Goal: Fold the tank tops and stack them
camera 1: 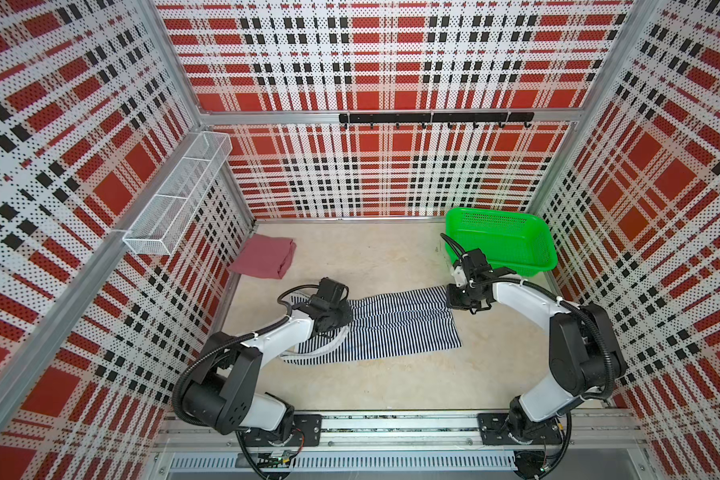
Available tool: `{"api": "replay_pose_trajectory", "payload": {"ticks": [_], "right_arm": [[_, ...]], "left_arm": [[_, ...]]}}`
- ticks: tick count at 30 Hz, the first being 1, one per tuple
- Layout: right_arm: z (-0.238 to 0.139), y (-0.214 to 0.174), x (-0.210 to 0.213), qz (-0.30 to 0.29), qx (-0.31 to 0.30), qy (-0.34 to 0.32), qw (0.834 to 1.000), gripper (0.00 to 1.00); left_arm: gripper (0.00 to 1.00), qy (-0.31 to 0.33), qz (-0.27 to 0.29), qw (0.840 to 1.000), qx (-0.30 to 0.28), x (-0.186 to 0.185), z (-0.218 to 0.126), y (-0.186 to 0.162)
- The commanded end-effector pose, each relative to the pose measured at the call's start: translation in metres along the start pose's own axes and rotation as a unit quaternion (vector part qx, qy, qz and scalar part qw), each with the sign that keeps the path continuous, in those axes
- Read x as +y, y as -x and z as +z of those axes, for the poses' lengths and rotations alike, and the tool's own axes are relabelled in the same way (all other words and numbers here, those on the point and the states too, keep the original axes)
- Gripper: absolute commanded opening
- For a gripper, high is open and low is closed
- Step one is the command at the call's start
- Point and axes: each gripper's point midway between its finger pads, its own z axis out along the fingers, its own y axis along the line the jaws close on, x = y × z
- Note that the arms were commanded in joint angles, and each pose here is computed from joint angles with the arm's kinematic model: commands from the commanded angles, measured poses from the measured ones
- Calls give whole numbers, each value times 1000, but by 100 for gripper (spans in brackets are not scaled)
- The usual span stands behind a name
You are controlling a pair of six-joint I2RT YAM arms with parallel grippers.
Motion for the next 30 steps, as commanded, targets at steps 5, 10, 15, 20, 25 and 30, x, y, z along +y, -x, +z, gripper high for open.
{"api": "replay_pose_trajectory", "payload": {"ticks": [5,10,15,20,25,30], "right_arm": [[-22,-6,-1,-9,-2,-13,1000,0],[-20,-24,-8,-5,13,-19,1000,0],[-2,-41,-17,4,30,-22,999,0],[5,-48,-26,1,42,-41,998,15],[-25,-17,-27,-19,-3,-72,997,46],[-41,11,-2,-57,-57,-41,996,57]], "left_arm": [[0,-2,25,1000,6,-8,-23,3],[0,13,18,999,33,2,-27,-28],[2,23,-27,999,29,28,-23,-59],[47,24,-55,998,-5,40,-32,-49],[54,30,-49,996,-61,39,-63,1],[53,28,-43,995,-84,35,-63,31]]}}
